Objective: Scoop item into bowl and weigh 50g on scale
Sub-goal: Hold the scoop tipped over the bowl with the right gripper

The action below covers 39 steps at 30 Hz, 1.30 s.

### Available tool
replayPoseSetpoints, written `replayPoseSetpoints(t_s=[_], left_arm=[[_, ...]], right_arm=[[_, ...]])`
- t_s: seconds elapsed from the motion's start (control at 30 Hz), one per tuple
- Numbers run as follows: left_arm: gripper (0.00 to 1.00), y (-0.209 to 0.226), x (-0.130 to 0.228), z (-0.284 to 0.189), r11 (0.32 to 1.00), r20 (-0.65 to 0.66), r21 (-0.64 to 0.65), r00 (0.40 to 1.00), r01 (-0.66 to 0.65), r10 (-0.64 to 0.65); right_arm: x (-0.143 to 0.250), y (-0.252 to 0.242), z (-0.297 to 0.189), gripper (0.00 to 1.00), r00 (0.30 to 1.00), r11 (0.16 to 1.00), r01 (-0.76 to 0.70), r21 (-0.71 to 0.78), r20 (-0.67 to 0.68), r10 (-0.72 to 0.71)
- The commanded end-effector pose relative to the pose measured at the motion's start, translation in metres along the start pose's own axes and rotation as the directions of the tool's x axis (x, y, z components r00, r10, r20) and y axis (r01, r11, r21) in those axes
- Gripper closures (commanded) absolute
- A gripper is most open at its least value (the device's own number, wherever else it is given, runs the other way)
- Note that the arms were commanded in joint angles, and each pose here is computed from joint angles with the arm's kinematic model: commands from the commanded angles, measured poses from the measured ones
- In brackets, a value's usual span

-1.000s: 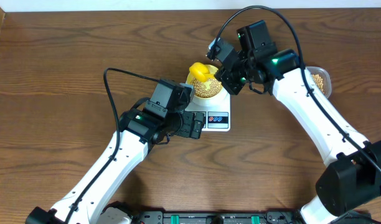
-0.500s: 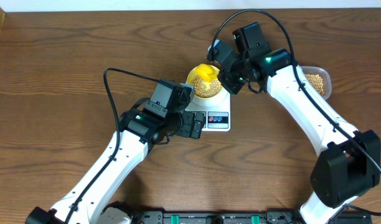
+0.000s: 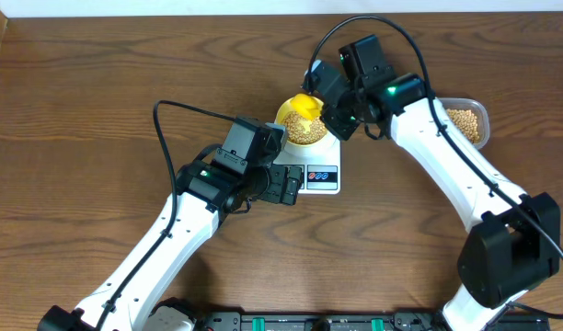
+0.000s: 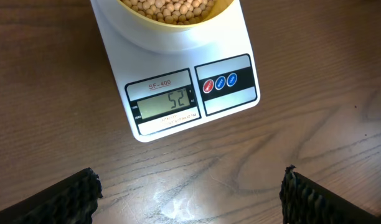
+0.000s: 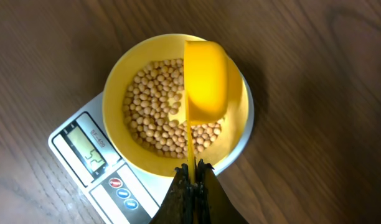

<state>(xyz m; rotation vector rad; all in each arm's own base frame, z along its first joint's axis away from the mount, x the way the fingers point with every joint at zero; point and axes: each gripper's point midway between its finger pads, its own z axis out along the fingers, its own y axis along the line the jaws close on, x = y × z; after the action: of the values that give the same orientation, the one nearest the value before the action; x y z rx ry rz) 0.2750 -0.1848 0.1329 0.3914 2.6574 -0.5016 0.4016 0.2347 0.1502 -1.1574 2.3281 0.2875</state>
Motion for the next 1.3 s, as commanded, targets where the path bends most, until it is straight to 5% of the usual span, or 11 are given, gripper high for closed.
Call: replayPoseSetpoints(t_s=[0.0,1.27], left_arm=[[0.06,0.0,0.001,-0.002,1.0,0.004,0.005,1.0,-0.006,0.006],[0.06,0.0,0.001,-0.002,1.0,0.004,0.005,1.0,-0.006,0.006]], right_arm=[[0.0,0.003,0.001,0.99,1.0,1.0,0.022,-0.003,-0.003,-0.022],[0.02,0.016,0.013,0.99,0.997,0.999,0.044,-0.032,-0.066,-0.046]])
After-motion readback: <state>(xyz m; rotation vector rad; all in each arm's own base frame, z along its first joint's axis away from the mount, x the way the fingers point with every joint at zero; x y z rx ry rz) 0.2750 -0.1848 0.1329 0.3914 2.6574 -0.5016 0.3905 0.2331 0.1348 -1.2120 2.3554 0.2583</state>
